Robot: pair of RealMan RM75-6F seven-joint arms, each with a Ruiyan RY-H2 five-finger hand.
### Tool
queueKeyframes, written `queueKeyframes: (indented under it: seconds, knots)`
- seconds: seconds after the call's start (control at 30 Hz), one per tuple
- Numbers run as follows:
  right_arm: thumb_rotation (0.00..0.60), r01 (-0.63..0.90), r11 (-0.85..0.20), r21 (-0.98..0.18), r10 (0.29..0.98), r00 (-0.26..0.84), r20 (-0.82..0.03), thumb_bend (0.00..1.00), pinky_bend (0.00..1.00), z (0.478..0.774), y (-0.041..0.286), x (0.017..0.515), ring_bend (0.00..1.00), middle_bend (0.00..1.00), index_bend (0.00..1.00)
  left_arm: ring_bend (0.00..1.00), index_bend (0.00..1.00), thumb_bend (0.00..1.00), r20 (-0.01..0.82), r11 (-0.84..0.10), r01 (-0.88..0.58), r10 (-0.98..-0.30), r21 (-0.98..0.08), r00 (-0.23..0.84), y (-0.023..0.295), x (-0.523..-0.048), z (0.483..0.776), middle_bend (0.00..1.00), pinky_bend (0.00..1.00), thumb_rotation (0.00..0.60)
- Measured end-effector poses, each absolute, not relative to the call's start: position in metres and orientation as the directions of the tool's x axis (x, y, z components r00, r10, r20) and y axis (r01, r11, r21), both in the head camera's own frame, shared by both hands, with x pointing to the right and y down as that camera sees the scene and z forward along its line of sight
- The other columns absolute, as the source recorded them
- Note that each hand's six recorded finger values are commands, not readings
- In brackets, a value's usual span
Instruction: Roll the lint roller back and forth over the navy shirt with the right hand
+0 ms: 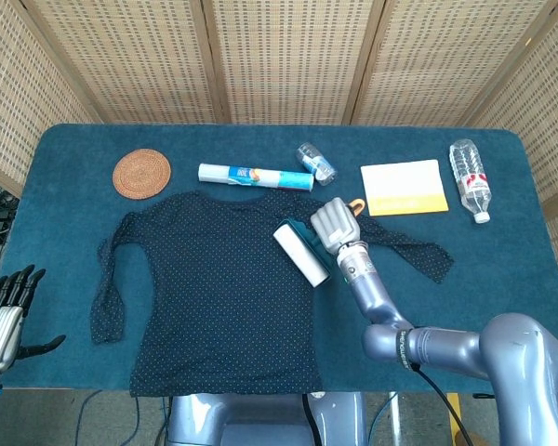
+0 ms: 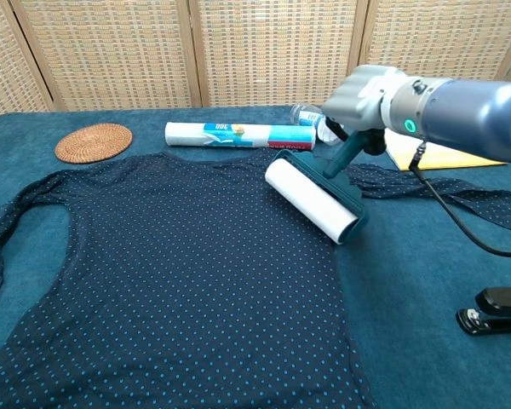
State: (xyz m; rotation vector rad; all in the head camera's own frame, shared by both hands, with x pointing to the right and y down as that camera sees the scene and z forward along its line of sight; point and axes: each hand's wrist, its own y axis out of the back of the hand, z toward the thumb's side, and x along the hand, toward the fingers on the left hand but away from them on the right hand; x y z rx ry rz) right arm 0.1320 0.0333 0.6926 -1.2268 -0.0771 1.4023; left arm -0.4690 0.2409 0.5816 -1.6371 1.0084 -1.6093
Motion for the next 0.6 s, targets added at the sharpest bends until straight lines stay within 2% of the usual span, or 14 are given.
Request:
queueKeyframes:
  seconds: [0.33,0.6]
  knots:
    - [0.6,-0.731,-0.276,-0.624,0.719,0.273,-0.639,0.78,1.0,0.708,0.045,0.114,1.0,1.0,0.73,0.0,0.0,0.0,0.528,-0.522,-0.098,-0.848,-0.847,-0.049,0.239,-0.474,0.586,0.0,0.0,0.6]
    - [0.6,-0.74,-0.233,-0.631,0.689,0.332,-0.644,0.78,1.0,0.702,0.071,0.088,1.0,1.0,0.73,0.0,0.0,0.0,0.528,-0.521,-0.103,-0.848,-0.847,-0.051,0.238,-0.475,0.586,0.0,0.0,0.6]
